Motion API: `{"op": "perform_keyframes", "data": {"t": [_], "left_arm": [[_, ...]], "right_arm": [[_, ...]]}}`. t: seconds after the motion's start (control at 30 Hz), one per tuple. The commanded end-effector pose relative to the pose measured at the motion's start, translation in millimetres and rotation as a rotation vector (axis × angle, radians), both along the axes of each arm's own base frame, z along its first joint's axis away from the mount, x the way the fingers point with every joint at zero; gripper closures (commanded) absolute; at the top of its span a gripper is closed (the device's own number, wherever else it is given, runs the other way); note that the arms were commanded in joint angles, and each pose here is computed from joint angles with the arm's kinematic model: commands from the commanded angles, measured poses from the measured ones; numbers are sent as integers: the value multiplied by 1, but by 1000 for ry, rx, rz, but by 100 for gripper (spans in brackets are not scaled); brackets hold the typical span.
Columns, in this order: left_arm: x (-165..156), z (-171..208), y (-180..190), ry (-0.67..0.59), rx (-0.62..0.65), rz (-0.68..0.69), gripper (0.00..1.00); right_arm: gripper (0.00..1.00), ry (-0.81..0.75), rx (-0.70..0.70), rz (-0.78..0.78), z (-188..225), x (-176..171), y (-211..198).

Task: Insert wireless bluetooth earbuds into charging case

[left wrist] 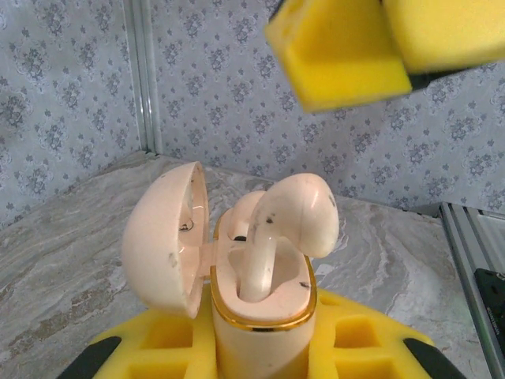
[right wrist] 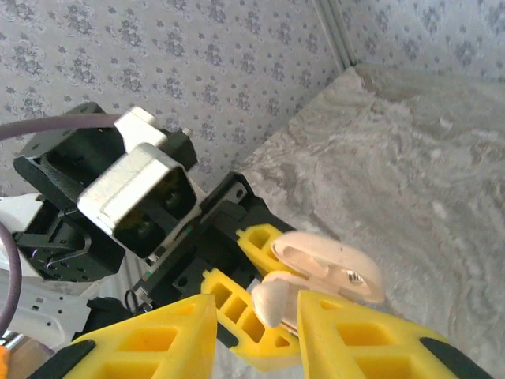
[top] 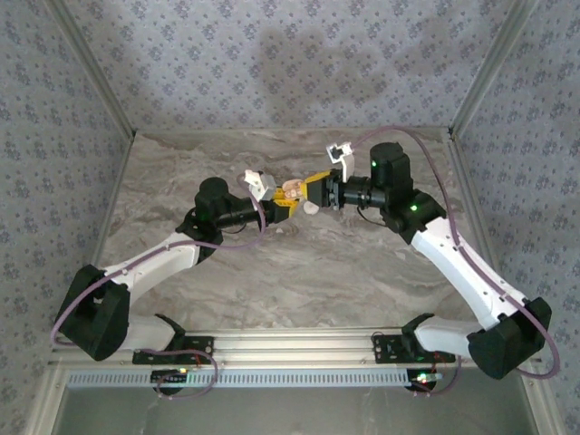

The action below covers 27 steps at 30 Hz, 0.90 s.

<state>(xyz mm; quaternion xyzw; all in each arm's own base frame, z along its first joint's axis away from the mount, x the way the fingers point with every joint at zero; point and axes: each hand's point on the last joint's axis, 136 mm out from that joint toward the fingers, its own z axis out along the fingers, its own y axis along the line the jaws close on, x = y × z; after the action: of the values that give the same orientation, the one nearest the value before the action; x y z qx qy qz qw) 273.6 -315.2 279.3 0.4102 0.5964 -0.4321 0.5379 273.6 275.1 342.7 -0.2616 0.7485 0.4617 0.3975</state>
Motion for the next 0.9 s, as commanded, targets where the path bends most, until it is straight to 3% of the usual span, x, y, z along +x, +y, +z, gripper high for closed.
{"op": "perform_keyframes", "data": {"t": [0.0,0.87], "left_arm": [[-3,31,0,-80,-40,-3,82],[-4,31,1,-65,-42,0,82]], "right_arm": [[68,104,46,37,-8,-4,7],[78,128,36,89,-15,-1,22]]}}
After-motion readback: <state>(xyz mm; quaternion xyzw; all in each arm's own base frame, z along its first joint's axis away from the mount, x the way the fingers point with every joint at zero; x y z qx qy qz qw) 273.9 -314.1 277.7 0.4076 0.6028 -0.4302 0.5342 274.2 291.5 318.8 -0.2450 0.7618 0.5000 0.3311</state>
